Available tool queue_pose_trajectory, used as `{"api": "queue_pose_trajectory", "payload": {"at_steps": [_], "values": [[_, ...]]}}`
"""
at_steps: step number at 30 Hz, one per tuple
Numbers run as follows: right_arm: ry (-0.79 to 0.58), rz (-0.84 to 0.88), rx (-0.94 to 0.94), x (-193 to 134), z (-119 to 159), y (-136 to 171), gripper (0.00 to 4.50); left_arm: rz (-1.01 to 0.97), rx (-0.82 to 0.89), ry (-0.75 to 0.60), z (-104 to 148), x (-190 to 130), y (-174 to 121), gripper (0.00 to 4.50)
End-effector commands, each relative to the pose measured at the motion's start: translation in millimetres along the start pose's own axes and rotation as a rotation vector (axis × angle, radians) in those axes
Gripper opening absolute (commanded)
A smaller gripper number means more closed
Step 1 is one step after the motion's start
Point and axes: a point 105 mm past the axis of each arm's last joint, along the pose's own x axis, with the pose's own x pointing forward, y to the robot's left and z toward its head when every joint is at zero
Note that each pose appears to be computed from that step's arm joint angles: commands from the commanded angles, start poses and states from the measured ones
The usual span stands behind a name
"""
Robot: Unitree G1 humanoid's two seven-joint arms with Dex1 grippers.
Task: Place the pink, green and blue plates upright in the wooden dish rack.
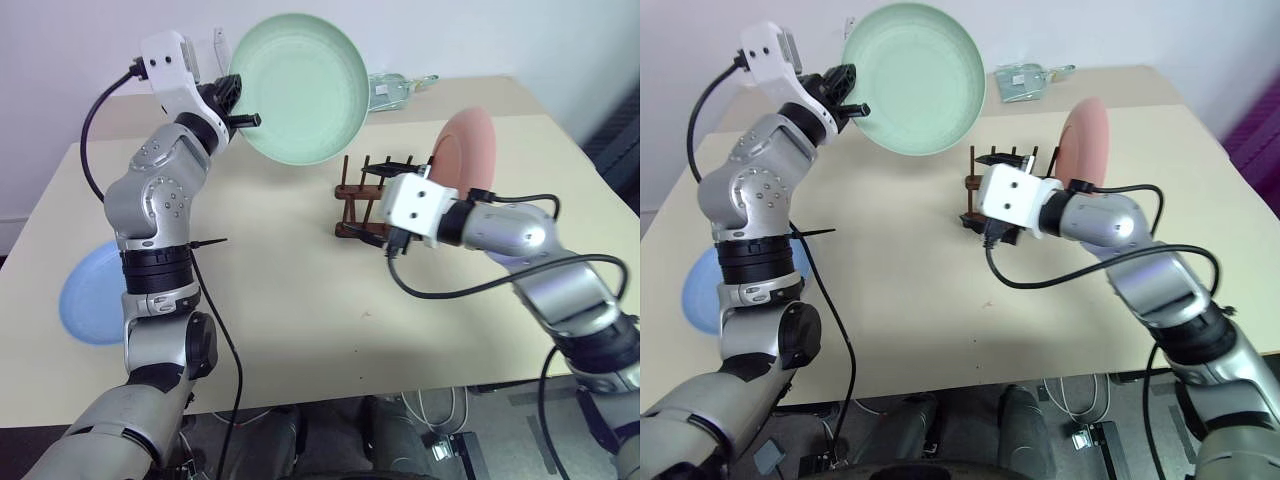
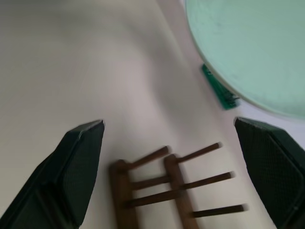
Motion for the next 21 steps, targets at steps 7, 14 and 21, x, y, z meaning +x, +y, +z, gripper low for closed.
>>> {"api": "queue_pose_trajectory", "payload": {"at_steps": [7, 14, 21], "values": [[-0.019, -0.064, -0.331, 19, 3, -11, 4.43, -0.055, 0.021, 0.021, 9, -5, -21, 0.00], [0.000, -0.099, -0.365, 24, -2, -9, 2.13, -0.096, 0.014, 0.052, 6, -7, -29, 0.00], [0.022, -0.145, -0.439, 21, -6, -15, 0.01, -0.167, -0.117, 0.035, 7, -7, -40, 0.33]]}}
